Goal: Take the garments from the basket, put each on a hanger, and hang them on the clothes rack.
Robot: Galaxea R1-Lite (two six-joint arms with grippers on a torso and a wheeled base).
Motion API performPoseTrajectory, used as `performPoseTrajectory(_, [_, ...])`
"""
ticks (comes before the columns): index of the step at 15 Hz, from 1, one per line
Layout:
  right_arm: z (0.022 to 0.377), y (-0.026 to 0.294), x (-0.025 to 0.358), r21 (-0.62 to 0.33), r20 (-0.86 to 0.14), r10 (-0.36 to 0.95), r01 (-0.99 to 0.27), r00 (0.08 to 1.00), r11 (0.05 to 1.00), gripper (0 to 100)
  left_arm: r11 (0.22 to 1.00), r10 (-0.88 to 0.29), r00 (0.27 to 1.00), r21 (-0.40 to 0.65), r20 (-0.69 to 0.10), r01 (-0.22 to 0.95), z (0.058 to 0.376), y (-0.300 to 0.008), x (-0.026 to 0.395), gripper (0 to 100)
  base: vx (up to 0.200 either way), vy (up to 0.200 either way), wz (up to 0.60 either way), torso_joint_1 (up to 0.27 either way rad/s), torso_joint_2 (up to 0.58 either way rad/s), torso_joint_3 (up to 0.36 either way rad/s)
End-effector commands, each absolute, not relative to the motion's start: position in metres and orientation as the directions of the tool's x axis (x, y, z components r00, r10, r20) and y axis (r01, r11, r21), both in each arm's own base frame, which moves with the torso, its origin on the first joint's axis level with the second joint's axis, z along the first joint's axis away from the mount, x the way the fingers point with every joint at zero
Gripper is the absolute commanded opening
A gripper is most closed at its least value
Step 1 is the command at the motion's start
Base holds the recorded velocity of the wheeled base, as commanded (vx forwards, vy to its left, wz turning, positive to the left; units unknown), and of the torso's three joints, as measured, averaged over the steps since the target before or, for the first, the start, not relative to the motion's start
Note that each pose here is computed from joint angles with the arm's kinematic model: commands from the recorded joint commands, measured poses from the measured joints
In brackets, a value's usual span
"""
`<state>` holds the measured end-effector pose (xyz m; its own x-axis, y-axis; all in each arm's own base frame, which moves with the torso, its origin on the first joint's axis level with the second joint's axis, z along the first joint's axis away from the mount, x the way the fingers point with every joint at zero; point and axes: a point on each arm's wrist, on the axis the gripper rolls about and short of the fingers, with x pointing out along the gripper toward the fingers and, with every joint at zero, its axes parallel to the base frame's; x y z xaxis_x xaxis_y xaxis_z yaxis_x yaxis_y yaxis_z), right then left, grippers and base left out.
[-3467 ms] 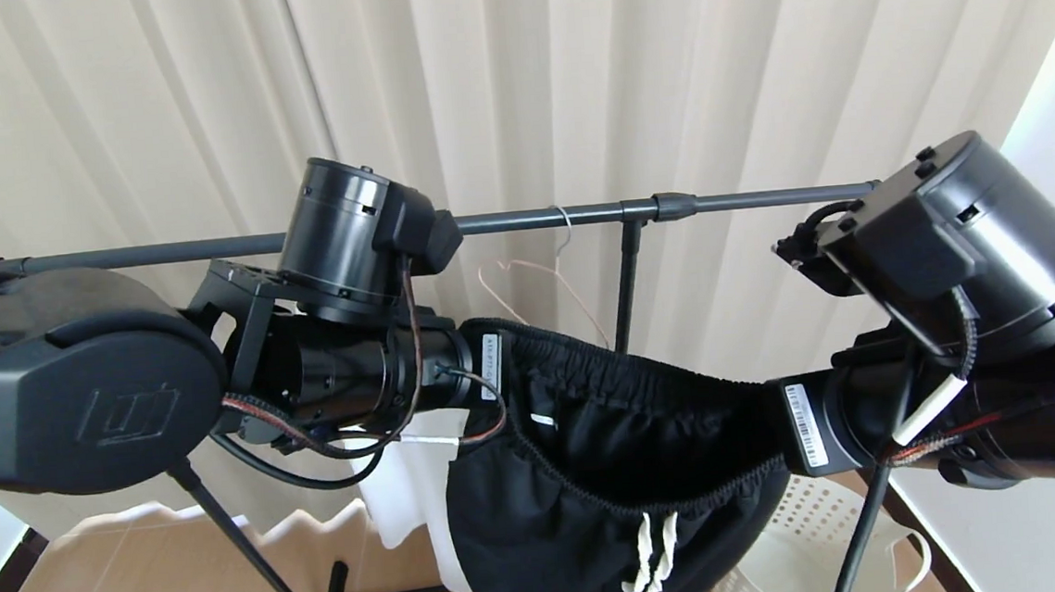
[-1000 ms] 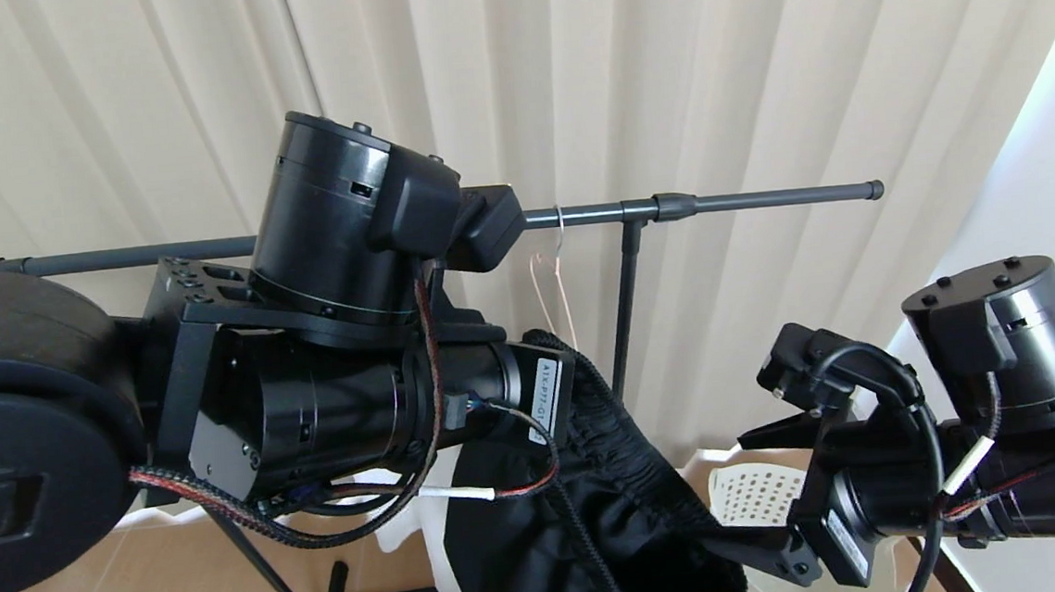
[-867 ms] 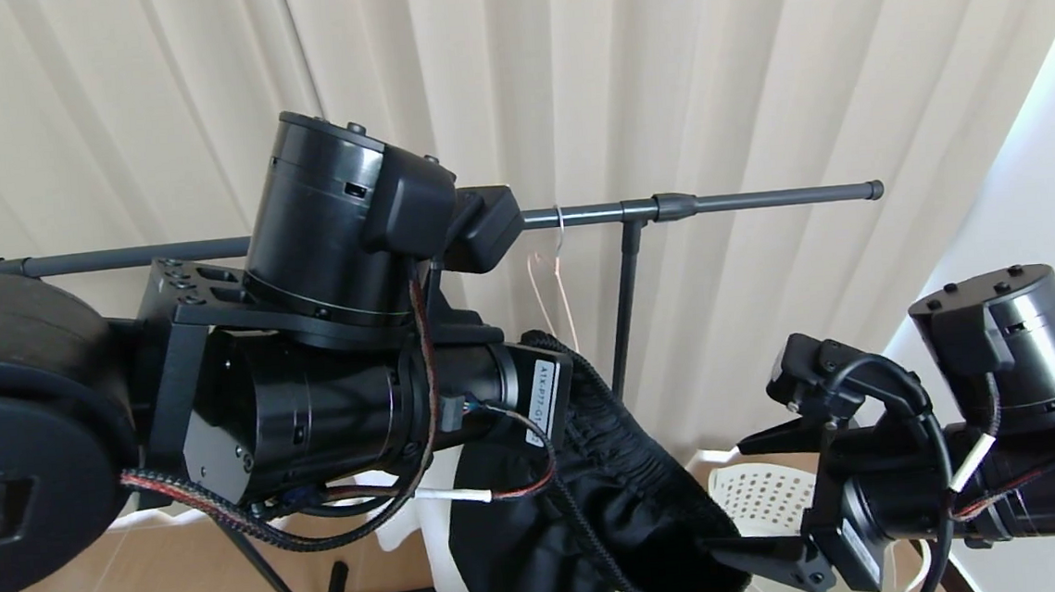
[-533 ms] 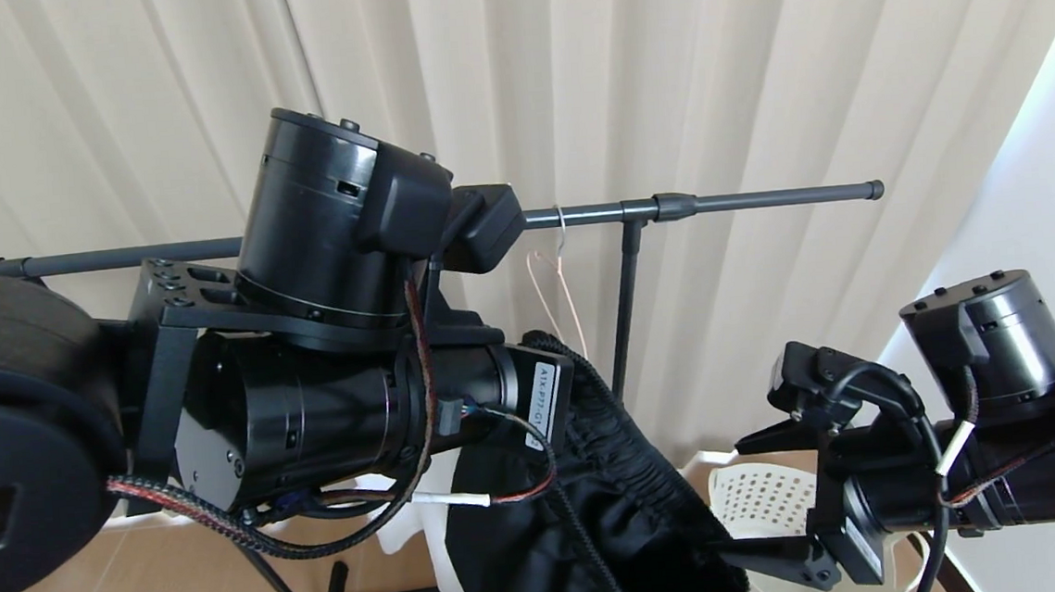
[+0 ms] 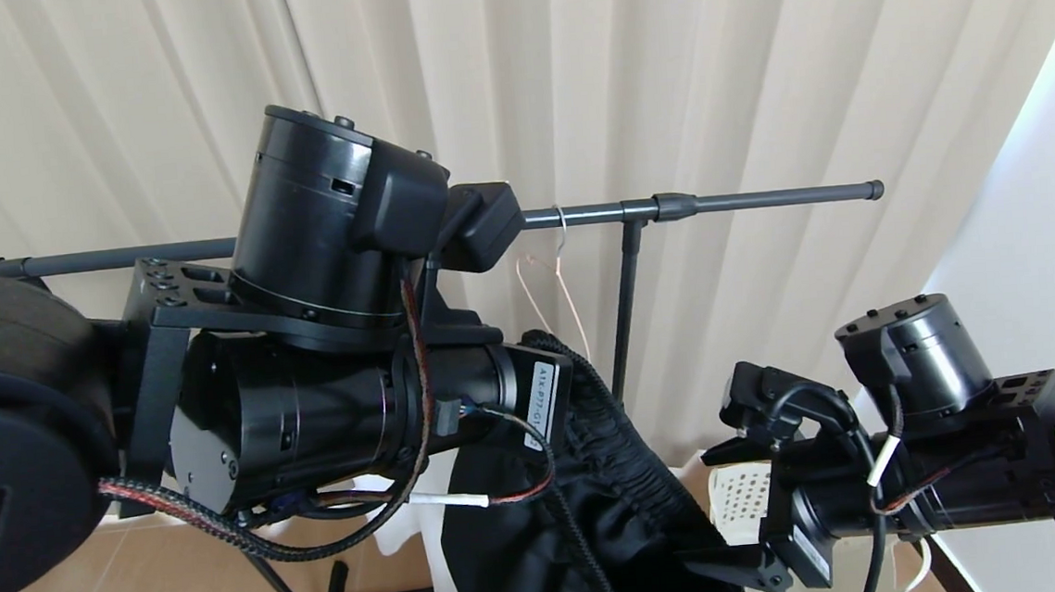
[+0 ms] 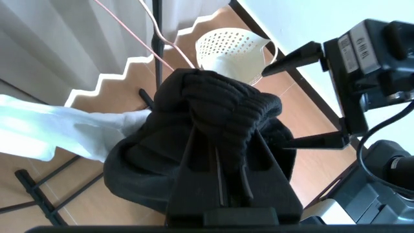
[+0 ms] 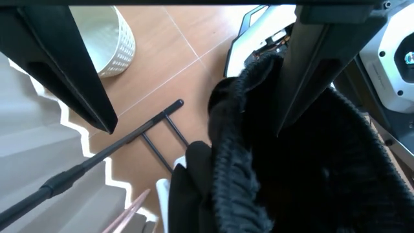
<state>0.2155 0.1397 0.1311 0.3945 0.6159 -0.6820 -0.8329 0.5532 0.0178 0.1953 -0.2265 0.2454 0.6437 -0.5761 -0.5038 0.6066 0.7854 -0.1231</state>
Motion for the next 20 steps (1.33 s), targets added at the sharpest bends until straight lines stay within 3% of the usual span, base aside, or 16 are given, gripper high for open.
performPoseTrajectory(1, [0.121,0.144,0.221,0.033,-0.706,0.604,-0.834,0.371,0.551,100,0.786,-0.575,0.643,-0.123,-0.505,0.606,0.245,-0.227,0.195,0,0.000,0.000,0.00,0.000,0.00,0.000])
performPoseTrajectory(4, [0.112,0.151,0.232,0.021,-0.680,0.618,-0.832,0.395,0.554,100,0.786,-0.576,0.644,-0.123,-0.504,0.606,0.246,-0.226,0.195,0,0.000,0.000,0.00,0.000,0.00,0.000])
performPoseTrajectory(5, [0.112,0.152,0.234,0.023,-0.673,0.622,-0.829,0.401,0.559,0,0.786,-0.575,0.643,-0.123,-0.505,0.606,0.245,-0.226,0.195,0,0.000,0.000,0.00,0.000,0.00,0.000])
performPoseTrajectory(7, [0.115,0.153,0.236,0.058,-0.652,0.632,-0.804,0.418,0.592,0,0.786,-0.575,0.643,-0.123,-0.505,0.606,0.245,-0.226,0.195,0,0.000,0.000,0.00,0.000,0.00,0.000])
performPoseTrajectory(13, [0.129,0.140,0.228,0.046,-0.620,0.630,-0.780,0.468,0.625,0,0.786,-0.571,0.636,-0.122,-0.520,0.606,0.241,-0.218,0.188,0,0.000,0.000,0.00,0.000,0.00,0.000])
performPoseTrajectory(15, [0.137,0.137,0.224,0.093,-0.606,0.611,-0.717,0.509,0.691,0,0.773,-0.580,0.618,-0.120,-0.531,0.623,0.237,-0.211,0.174,0,0.000,0.000,0.00,0.000,0.00,0.000])
performPoseTrajectory(20, [0.147,0.127,0.212,0.061,-0.595,0.546,-0.644,0.590,0.762,0,0.768,-0.558,0.579,-0.104,-0.594,0.633,0.215,-0.209,0.166,0,0.000,0.000,0.00,0.000,0.00,0.000])
